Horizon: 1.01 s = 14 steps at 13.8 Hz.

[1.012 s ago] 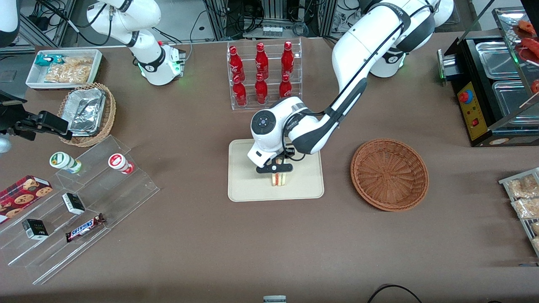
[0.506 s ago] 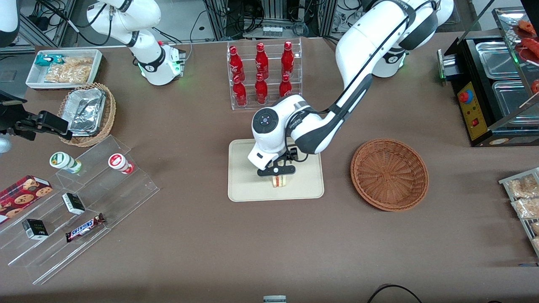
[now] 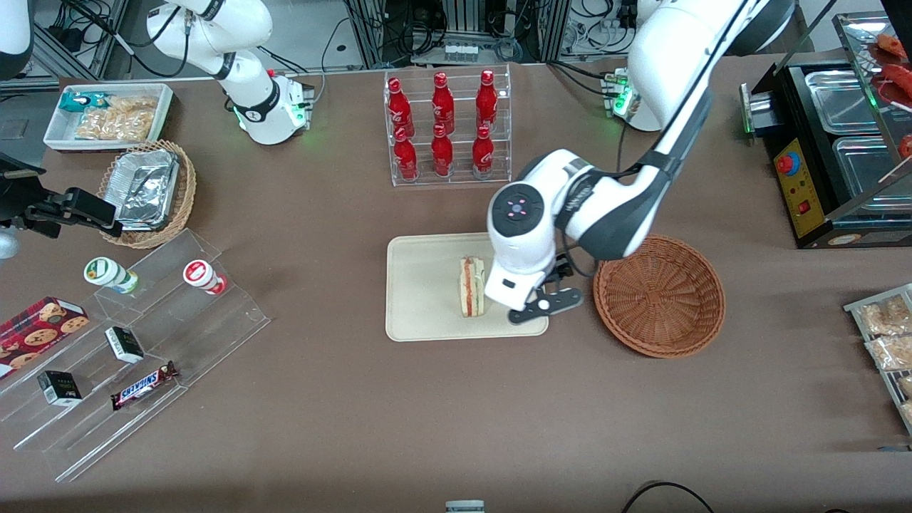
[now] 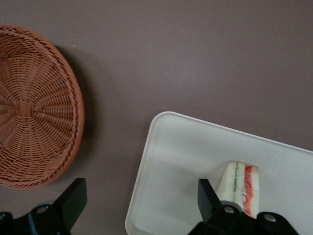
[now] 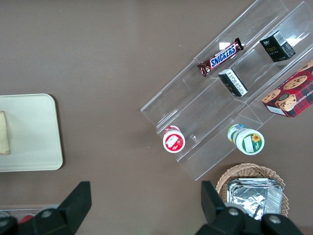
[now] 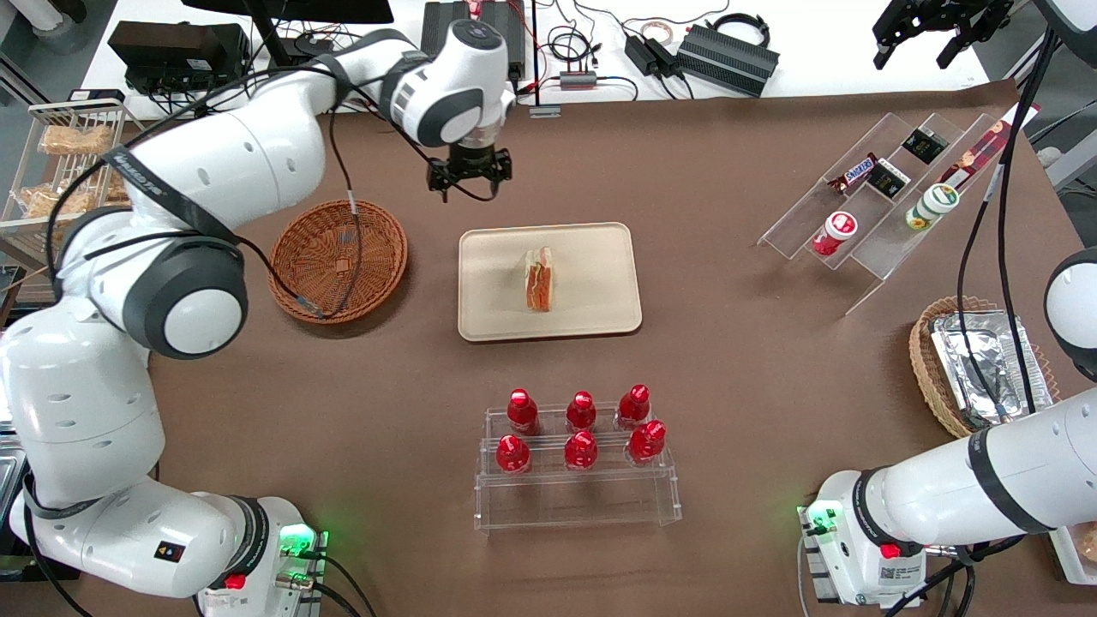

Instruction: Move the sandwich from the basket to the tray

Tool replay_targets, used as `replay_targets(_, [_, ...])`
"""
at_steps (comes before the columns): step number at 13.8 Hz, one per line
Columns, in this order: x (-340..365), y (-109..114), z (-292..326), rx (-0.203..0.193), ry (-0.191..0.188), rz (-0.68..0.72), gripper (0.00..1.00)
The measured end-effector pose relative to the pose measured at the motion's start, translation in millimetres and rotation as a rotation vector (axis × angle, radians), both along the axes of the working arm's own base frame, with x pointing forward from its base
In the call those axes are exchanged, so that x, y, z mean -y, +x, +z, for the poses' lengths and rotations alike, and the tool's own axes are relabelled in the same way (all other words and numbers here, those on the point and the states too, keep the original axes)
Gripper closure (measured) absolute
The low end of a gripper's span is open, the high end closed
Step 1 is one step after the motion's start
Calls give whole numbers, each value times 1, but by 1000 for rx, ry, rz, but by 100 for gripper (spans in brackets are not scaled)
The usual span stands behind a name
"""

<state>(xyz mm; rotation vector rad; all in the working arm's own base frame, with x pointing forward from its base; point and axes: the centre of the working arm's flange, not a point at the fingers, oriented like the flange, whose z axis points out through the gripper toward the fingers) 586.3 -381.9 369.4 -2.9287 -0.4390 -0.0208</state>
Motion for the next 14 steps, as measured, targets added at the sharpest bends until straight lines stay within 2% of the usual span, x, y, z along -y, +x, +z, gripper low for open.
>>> replay_targets(3, [-50,11,13,-31,-6,-26,0])
replay_targets(7, [-122,14,42,-91,-69,-92,0])
replay_targets(10, [-171,6,69,-124,-101,-142,0])
replay_targets(14, [-237,-16,126,-205,-174,-229,0])
